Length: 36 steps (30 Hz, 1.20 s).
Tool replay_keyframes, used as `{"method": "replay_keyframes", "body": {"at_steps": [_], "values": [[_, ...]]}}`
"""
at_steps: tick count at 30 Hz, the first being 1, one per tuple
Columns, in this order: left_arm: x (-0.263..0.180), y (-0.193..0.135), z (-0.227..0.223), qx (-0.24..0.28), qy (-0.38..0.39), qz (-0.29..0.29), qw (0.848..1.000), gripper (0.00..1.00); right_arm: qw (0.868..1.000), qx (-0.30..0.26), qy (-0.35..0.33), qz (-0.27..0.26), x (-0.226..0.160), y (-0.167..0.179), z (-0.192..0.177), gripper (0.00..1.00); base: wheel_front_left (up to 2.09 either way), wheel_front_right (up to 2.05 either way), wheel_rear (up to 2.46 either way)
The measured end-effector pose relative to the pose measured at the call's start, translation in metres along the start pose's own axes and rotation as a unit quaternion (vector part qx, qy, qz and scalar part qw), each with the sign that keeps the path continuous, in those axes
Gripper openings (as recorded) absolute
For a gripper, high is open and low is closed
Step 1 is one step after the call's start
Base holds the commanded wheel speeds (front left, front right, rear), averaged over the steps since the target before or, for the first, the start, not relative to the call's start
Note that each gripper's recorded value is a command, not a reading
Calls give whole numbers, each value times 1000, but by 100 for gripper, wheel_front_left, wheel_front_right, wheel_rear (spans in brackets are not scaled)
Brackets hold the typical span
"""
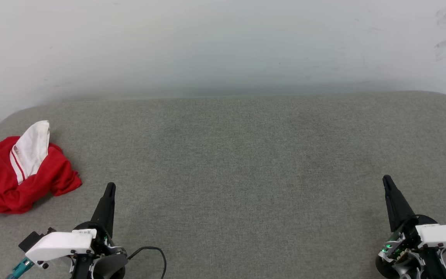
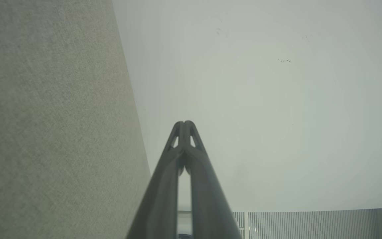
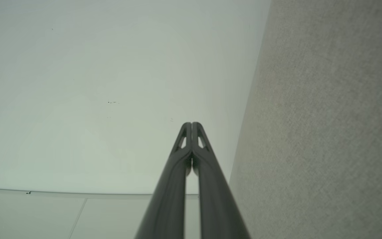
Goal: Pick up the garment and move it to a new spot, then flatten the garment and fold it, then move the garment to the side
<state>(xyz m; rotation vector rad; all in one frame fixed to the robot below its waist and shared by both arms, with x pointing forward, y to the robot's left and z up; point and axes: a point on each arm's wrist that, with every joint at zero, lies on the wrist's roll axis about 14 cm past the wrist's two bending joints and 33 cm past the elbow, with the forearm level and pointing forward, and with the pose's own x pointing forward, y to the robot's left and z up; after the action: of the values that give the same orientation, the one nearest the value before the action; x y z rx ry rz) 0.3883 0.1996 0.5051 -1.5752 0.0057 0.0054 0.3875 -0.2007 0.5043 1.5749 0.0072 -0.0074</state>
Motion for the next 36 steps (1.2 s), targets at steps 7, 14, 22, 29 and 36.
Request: {"method": "replay_keyframes", "body": {"at_steps": [7,14,22,29,36], "values": [[0,0,0,0,0,0,1000,0,1000,0,0,0,0,0,0,0,0,0,0],[0,0,0,0,0,0,1000,0,1000,0,0,0,0,0,0,0,0,0,0],[0,0,0,0,0,0,1000,0,1000,0,0,0,0,0,0,0,0,0,0],[-4,10,-1,-2,0,15,1000,100,1000,1,-1,-17,-4,-11,0,100,0,0,0],[-12,23,3,6,-12,34,999,100,999,-7,-9,-41,-13,-28,2,100,0,0,0]]}}
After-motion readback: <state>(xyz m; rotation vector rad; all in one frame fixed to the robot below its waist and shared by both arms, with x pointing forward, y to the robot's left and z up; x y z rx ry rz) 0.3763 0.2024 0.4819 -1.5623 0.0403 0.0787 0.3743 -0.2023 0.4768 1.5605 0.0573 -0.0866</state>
